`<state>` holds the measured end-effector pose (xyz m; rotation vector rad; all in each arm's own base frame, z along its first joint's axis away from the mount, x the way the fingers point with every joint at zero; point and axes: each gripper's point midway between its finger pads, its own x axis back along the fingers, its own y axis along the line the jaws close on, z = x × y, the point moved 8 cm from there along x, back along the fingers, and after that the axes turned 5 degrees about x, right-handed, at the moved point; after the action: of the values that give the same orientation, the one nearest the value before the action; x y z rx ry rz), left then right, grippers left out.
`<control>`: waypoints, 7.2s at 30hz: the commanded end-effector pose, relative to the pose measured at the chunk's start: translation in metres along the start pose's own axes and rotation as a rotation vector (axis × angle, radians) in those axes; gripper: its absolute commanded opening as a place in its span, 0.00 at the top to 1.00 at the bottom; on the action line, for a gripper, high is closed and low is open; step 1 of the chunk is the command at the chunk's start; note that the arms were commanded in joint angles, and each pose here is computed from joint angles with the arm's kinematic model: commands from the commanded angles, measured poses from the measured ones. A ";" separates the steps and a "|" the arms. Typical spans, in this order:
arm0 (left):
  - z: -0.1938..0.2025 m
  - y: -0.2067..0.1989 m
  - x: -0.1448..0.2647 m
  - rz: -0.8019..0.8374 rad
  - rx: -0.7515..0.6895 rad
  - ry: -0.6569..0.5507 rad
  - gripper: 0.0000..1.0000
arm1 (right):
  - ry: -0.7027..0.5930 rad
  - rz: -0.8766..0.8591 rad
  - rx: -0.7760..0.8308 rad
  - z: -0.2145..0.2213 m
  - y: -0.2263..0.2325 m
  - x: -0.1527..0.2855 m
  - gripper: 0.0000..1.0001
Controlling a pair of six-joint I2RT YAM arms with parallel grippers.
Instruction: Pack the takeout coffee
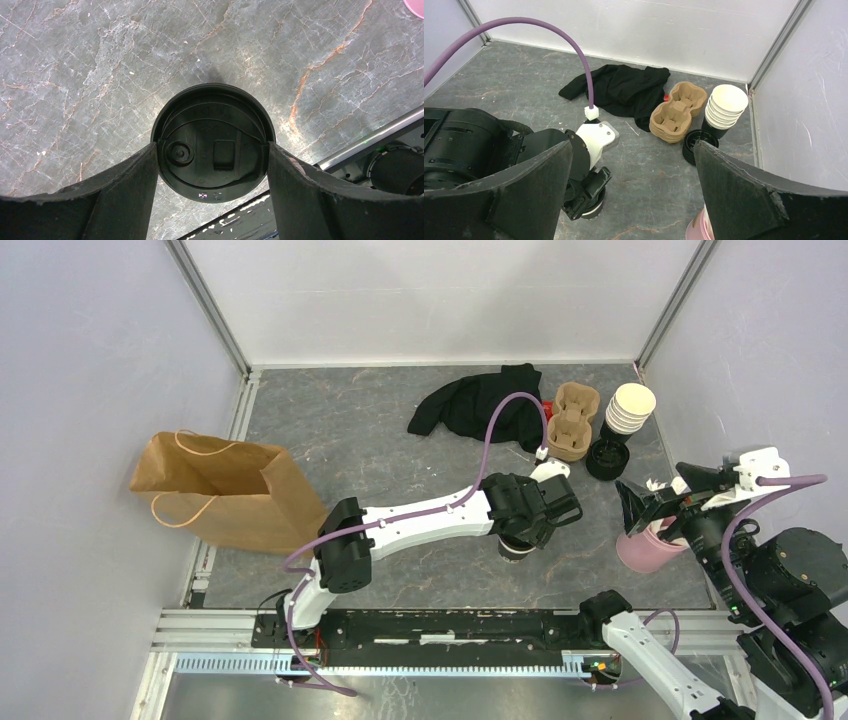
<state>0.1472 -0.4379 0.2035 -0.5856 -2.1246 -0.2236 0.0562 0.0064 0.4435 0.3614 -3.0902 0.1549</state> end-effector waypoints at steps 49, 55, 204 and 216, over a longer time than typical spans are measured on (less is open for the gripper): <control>-0.010 0.054 0.106 0.160 0.242 -0.026 0.02 | 0.306 0.120 -0.052 0.071 0.007 -0.044 0.02; -0.010 0.101 0.098 0.478 0.517 0.057 0.06 | 0.461 -0.084 -0.131 0.133 0.049 -0.096 0.02; 0.047 0.149 -0.013 0.679 0.487 0.427 0.36 | 0.646 -0.653 -0.842 0.280 0.098 -0.111 0.40; 0.048 0.140 -0.014 0.681 0.478 0.439 0.38 | 0.688 -0.618 -0.882 0.282 0.111 -0.105 0.44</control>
<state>0.1874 -0.2974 0.1631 -0.8801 -1.3840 0.4894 0.1272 0.1033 0.1479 0.9155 -1.9611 -0.8274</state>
